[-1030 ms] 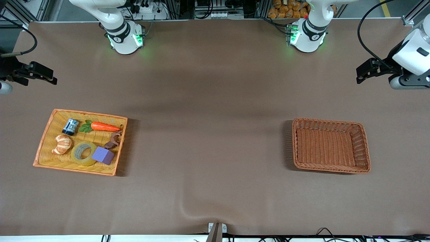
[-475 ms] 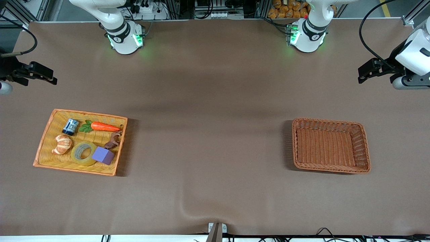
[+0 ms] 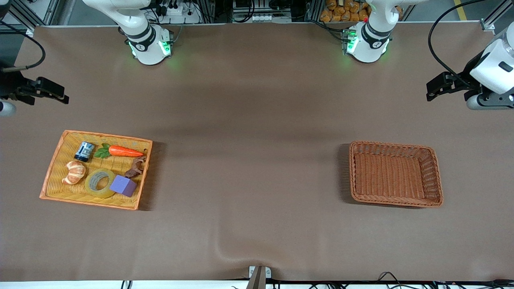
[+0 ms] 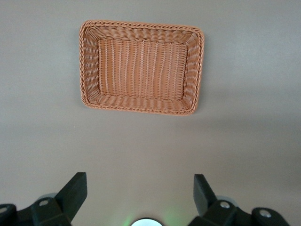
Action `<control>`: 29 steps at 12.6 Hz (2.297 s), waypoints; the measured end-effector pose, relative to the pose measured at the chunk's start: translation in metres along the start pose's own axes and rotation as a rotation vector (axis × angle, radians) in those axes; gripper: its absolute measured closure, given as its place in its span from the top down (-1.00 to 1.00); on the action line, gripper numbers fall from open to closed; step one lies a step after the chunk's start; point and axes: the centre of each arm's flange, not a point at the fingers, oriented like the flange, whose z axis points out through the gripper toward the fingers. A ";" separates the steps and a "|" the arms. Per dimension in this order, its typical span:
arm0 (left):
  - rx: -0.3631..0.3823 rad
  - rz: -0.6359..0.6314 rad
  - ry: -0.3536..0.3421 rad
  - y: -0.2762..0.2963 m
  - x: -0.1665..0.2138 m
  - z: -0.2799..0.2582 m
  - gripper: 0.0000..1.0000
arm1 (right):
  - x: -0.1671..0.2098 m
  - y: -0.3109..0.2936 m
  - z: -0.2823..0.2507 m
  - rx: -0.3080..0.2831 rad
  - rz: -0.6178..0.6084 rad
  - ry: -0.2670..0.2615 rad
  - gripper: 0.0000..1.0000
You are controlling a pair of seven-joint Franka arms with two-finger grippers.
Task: Transfer tape with both arms
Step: 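Reach the right gripper down to the yellow tape roll in the tray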
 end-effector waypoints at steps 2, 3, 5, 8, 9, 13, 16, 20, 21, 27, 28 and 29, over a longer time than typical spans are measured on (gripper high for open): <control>-0.002 0.000 -0.002 0.000 0.000 0.001 1.00 | 0.020 0.002 0.019 -0.002 0.003 0.012 1.00; -0.003 0.000 -0.003 0.000 0.000 0.001 1.00 | 0.030 0.004 0.030 -0.002 0.005 0.014 1.00; -0.005 0.001 -0.006 0.001 0.001 0.003 1.00 | 0.045 0.008 0.051 -0.003 0.011 -0.005 1.00; -0.006 0.001 -0.008 0.001 0.001 0.004 1.00 | 0.067 0.041 0.091 0.001 0.066 -0.037 1.00; -0.006 0.001 -0.009 0.001 0.001 0.004 1.00 | 0.079 0.063 0.111 0.002 0.099 -0.029 1.00; -0.007 0.001 -0.015 0.001 0.003 0.007 1.00 | 0.119 0.145 0.219 0.011 0.180 -0.033 1.00; -0.006 0.001 -0.017 0.001 0.003 0.008 1.00 | 0.136 0.143 0.282 0.015 0.167 -0.077 1.00; -0.006 0.003 -0.020 0.002 0.003 0.010 1.00 | 0.159 0.150 0.329 -0.006 0.114 0.017 1.00; -0.007 0.003 -0.020 0.002 0.003 0.010 1.00 | 0.161 0.154 0.342 -0.009 0.104 0.019 1.00; -0.014 0.003 -0.021 0.003 0.003 0.010 1.00 | 0.159 0.151 0.380 0.002 0.083 -0.038 1.00; -0.014 0.004 -0.021 0.003 0.003 0.010 1.00 | 0.158 0.151 0.386 0.003 0.081 -0.046 0.82; -0.015 0.004 -0.021 0.003 0.003 0.010 1.00 | 0.158 0.151 0.390 0.004 0.081 -0.051 0.58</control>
